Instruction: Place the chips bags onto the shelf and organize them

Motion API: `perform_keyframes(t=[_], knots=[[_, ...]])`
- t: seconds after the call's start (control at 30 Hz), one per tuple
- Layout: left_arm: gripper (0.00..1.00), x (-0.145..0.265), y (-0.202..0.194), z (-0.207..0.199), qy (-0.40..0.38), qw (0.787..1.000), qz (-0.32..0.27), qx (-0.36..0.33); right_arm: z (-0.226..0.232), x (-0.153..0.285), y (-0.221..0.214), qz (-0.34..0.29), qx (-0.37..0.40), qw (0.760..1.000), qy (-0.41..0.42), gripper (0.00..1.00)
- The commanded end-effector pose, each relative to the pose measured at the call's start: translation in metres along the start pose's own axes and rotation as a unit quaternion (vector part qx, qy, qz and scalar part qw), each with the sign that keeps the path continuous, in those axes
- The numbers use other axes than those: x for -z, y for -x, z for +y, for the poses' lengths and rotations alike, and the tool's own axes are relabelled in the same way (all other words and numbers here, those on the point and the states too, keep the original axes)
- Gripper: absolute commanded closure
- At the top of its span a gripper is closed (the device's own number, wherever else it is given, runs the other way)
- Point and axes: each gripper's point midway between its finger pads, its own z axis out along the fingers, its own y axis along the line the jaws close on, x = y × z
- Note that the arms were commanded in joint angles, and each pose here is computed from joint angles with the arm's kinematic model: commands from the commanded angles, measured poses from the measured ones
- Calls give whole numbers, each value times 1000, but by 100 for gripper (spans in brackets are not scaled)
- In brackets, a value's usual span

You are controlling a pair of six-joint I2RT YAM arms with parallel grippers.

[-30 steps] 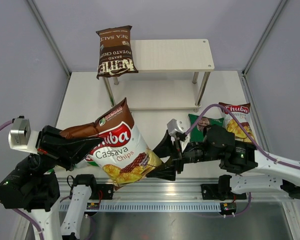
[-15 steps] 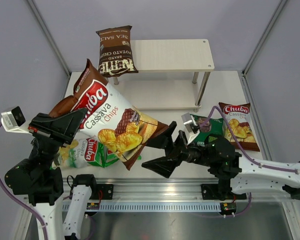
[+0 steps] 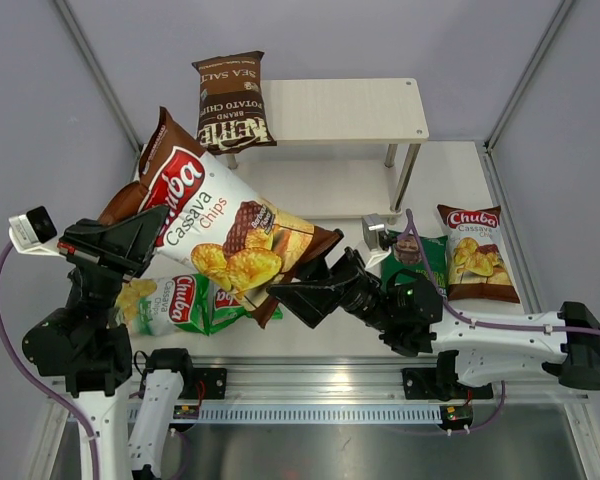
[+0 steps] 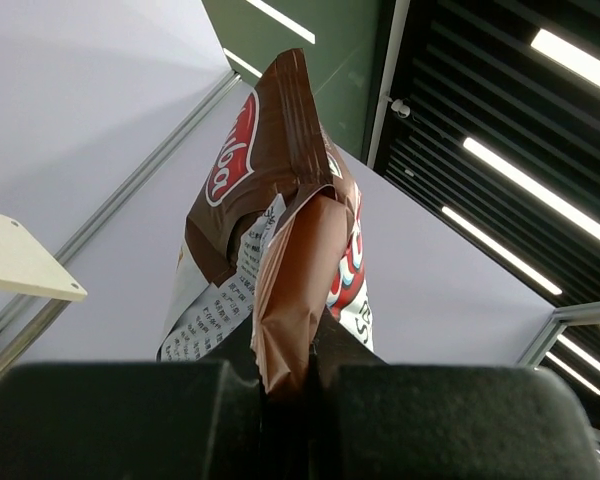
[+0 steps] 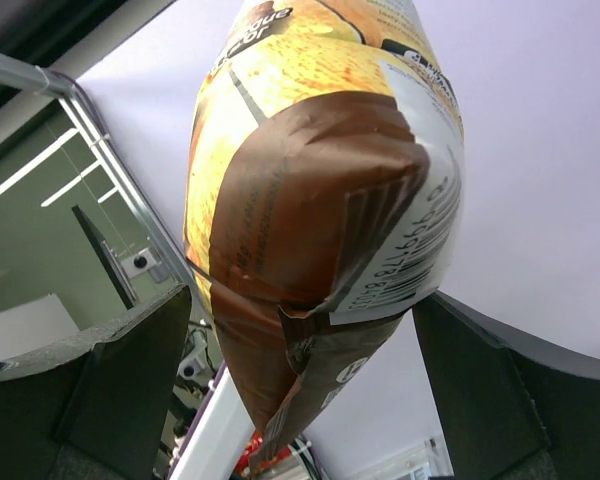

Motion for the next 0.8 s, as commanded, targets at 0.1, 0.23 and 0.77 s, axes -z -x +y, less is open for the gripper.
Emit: perform_keyframes(t=[0.1,0.23,0.77], knots=[[100,1,-5,-4,-26,999,16,10,17,-12,53,-118,-17,993,16,0],[100,1,-12,0,-23,999,38,7,10,-14,59,-133,-5,991,-2,0],[67,-5,-28,13,-29,993,108,-28,13,-3,55,-90,88,992,-2,63]])
